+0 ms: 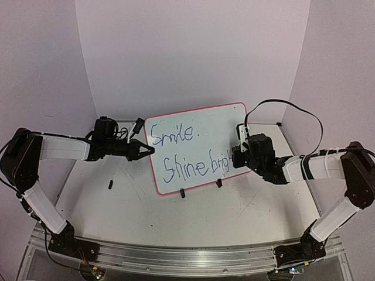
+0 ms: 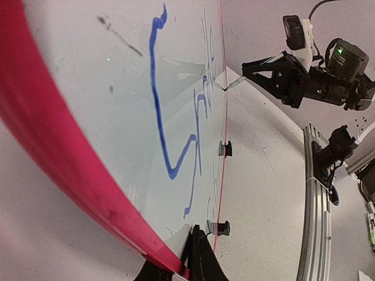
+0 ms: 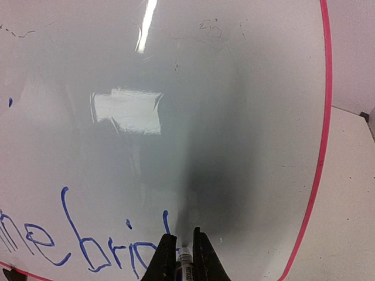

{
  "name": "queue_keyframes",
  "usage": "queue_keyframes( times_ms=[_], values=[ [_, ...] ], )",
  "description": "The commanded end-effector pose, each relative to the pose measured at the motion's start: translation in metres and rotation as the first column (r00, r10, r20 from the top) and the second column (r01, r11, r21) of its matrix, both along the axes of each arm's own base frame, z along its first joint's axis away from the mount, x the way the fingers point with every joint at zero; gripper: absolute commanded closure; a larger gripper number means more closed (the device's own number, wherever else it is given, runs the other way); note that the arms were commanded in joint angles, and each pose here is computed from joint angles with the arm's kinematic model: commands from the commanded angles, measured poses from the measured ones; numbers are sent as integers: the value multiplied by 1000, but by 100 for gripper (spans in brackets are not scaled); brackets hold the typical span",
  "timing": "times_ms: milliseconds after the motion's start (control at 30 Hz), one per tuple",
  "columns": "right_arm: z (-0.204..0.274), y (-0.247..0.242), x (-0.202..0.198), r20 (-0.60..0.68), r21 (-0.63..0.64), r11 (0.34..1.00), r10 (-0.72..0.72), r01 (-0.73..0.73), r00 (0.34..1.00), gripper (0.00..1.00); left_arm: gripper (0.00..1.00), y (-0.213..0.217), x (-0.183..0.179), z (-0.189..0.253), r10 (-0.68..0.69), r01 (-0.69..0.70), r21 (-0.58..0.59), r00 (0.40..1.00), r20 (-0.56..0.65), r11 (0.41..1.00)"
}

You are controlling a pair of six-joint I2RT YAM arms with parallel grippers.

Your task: Write a sentence on the whiteboard

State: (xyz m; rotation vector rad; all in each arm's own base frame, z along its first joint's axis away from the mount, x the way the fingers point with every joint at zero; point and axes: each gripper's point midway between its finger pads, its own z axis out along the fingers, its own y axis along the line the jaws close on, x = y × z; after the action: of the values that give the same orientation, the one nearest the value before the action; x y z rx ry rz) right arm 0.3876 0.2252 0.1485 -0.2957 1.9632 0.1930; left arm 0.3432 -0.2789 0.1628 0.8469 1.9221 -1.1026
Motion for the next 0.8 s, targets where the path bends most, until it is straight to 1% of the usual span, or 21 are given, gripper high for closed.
queue_keyframes(
  times_ms=[0,200,467,767],
  values=[
    [26,-2,14,77,30,998,-58,56,995,100,100,26,7,-70,120,-113,264,993,-9,958],
    [20,-7,14,63,21,997,-78,77,995,100,100,27,8,-71,120,-113,264,993,-10,958],
    [-2,-5,2,-13,18,999,-43,43,999,100,100,26,8,-71,119,-112,265,993,-11,958],
    [-15,-13,-9,-44,15,998,-52,53,998,100,100,26,8,-71,118,-111,263,993,-12,959]
  ],
)
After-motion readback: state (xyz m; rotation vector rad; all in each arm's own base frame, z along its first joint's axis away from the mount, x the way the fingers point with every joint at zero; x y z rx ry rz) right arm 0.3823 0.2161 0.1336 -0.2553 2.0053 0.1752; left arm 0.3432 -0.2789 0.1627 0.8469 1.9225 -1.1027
